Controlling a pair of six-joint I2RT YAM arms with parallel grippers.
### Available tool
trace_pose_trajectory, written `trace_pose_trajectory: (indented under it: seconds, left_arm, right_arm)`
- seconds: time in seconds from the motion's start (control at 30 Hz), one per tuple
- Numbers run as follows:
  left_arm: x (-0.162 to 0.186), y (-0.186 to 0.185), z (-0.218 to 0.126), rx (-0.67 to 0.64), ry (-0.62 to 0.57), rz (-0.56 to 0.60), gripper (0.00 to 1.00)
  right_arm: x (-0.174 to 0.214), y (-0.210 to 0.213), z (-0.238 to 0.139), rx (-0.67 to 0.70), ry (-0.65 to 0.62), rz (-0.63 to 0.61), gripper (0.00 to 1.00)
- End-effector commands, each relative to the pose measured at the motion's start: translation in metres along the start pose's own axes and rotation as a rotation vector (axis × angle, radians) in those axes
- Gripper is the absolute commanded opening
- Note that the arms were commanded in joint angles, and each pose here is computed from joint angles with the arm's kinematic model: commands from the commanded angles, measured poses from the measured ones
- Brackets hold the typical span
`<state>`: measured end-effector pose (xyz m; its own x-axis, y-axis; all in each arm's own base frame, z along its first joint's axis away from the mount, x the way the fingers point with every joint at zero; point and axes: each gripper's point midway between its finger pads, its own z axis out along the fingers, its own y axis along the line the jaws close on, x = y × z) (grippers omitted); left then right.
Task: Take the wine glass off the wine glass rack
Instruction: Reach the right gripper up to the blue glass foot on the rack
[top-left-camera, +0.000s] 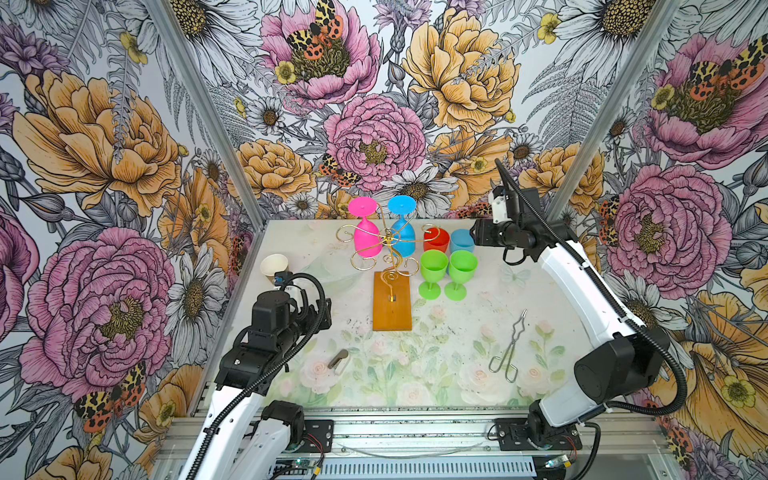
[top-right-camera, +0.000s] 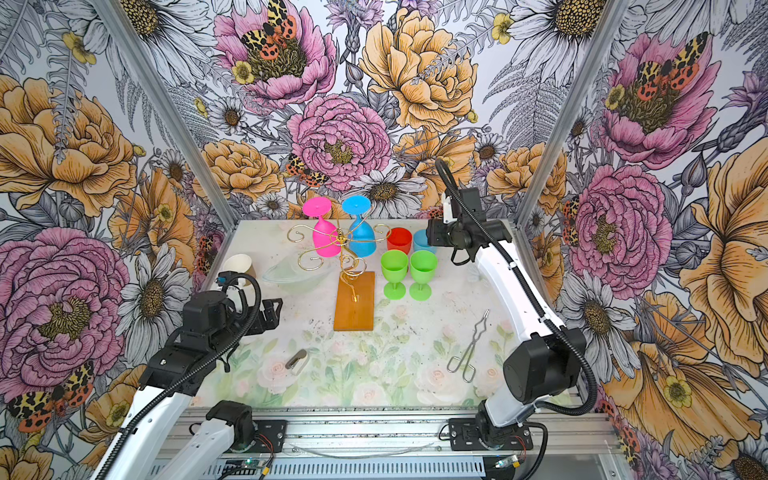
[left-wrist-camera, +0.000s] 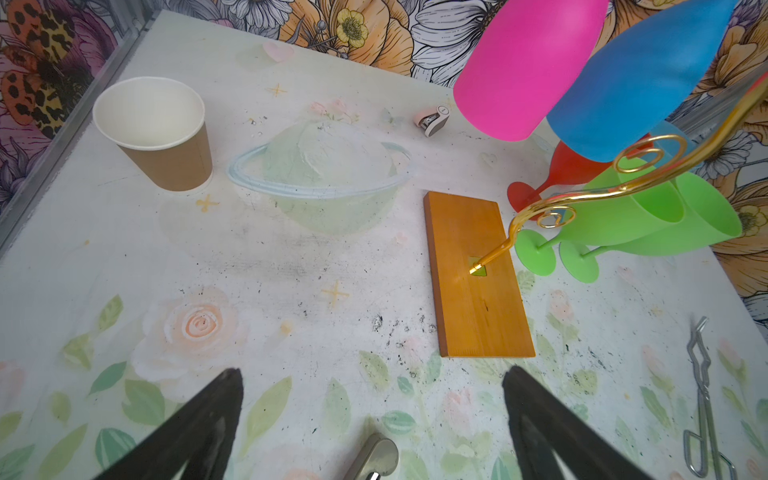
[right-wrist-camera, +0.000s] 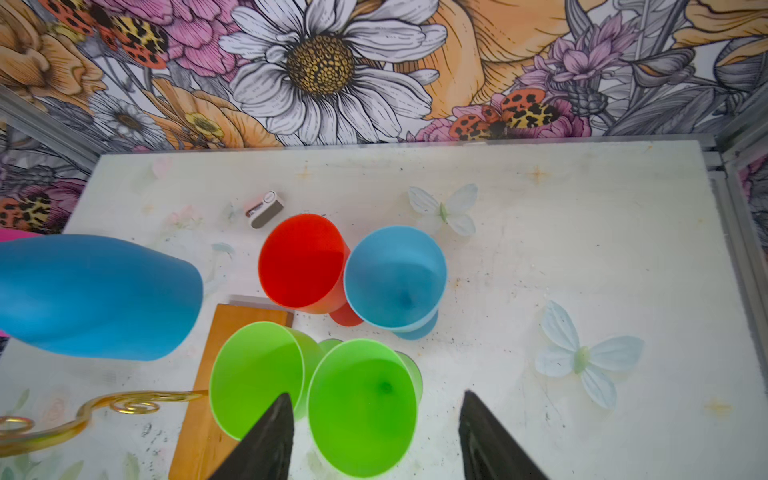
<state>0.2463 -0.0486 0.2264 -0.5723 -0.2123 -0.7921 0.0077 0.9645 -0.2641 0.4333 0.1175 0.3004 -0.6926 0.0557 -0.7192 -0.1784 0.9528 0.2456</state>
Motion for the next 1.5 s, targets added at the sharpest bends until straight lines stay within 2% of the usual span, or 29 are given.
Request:
trace_pose_trajectory:
  seconds: [0.0, 0.23, 0.33, 0.83, 1.1, 1.47]
  left_arm:
    - [-0.003, -0.004, 0.001, 0.034, -0.024, 0.008, 0.99]
    - [-0.005, -0.004, 0.000, 0.042, -0.038, 0.002, 0.99]
    - [-0.005, -0.003, 0.000, 0.042, -0.041, -0.002, 0.99]
    - [-0.009, 0.001, 0.000, 0.046, -0.058, -0.023, 0.99]
    - [-0.010, 0.001, 0.000, 0.051, -0.061, -0.029, 0.99]
    - [-0.010, 0.002, 0.000, 0.051, -0.058, -0.029, 0.99]
  right_arm:
    - [-0.025, 0.034, -0.003, -0.206, -0.026, 0.035, 0.64]
    - [-0.075, 0.093, -0.009, -0.556, -0.078, 0.083, 0.66]
    - [-0.086, 0.109, -0.006, -0.641, -0.082, 0.082, 0.69]
    - [-0.078, 0.172, 0.024, -0.797, -0.002, 0.022, 0.68]
    - [-0.073, 0.175, 0.043, -0.804, 0.035, 0.048, 0.60]
    - [-0.066, 0.176, 0.060, -0.798, 0.065, 0.067, 0.43]
